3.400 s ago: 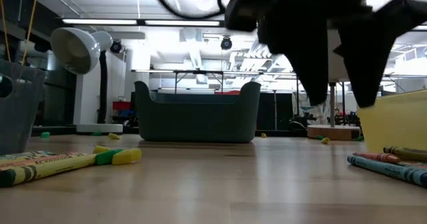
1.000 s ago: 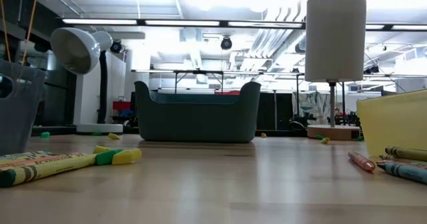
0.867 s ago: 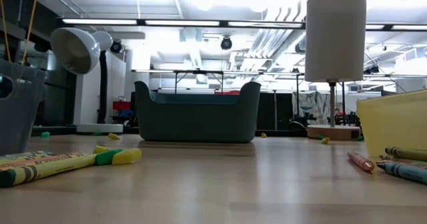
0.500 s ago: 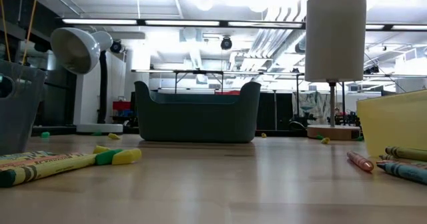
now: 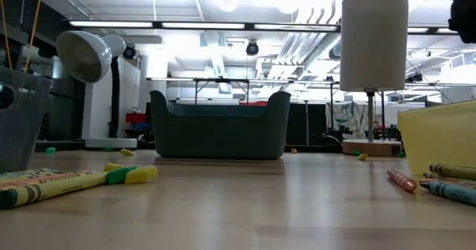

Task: Sort crayons
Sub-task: Put the blue crayon into the yellow bin, then put the orange crayon into the blue bin

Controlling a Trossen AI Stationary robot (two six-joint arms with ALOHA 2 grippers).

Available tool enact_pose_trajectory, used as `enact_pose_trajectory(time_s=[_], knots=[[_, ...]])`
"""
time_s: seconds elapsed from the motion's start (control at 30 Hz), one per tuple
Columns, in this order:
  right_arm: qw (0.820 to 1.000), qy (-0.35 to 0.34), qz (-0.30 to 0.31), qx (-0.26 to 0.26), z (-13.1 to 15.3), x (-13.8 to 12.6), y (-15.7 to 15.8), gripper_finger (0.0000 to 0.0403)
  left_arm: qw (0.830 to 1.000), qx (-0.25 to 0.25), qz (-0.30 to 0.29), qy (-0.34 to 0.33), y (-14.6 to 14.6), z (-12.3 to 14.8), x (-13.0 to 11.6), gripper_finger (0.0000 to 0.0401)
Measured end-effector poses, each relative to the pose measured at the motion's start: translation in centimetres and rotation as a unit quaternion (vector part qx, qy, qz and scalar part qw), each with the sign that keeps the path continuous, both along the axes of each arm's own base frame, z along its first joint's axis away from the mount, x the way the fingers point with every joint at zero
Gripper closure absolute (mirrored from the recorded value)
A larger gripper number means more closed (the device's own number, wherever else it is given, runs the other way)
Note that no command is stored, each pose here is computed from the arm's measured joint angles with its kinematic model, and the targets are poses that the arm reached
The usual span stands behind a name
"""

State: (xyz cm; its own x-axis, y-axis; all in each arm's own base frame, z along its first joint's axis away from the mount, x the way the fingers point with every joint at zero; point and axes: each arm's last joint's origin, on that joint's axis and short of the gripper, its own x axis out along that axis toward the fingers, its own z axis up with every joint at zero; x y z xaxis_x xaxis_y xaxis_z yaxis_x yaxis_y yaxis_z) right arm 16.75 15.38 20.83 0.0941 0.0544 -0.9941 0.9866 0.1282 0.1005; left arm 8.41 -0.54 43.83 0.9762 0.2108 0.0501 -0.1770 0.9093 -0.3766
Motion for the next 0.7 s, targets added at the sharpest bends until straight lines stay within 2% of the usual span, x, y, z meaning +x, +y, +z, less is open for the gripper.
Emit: enact_pose_trajectory(time_s=[0.17,0.27,0.47,0.57,0.63,0.7], knots=[[1.0,0.009,0.008,0.012,0.0,0.0,0.1,0.0395,1.0,0.0,0.0,0.0,0.0,0.0,0.0,0.0249],[1.0,0.009,0.008,0.015,0.0,0.0,0.1,0.0376,1.0,0.0,0.0,0.0,0.0,0.0,0.0,0.0249],[1.0,0.002,0.023,0.012,1.2,0.2,0.3,0.0275,1.0,0.0,0.0,0.0,0.0,0.0,0.0,0.0249],[0.999,0.002,0.04,-0.005,2.7,0.2,0.3,0.0228,1.0,0.0,0.0,0.0,0.0,0.0,0.0,0.0249],[0.997,-0.03,0.057,-0.031,4.6,0.6,0.3,0.0208,1.0,0.0,0.0,0.0,0.0,0.0,0.0,0.0249],[0.991,-0.1,0.069,-0.058,6.8,1.4,0.6,0.0198,1.0,0.0,0.0,0.0,0.0,0.0,0.0,0.0249]])
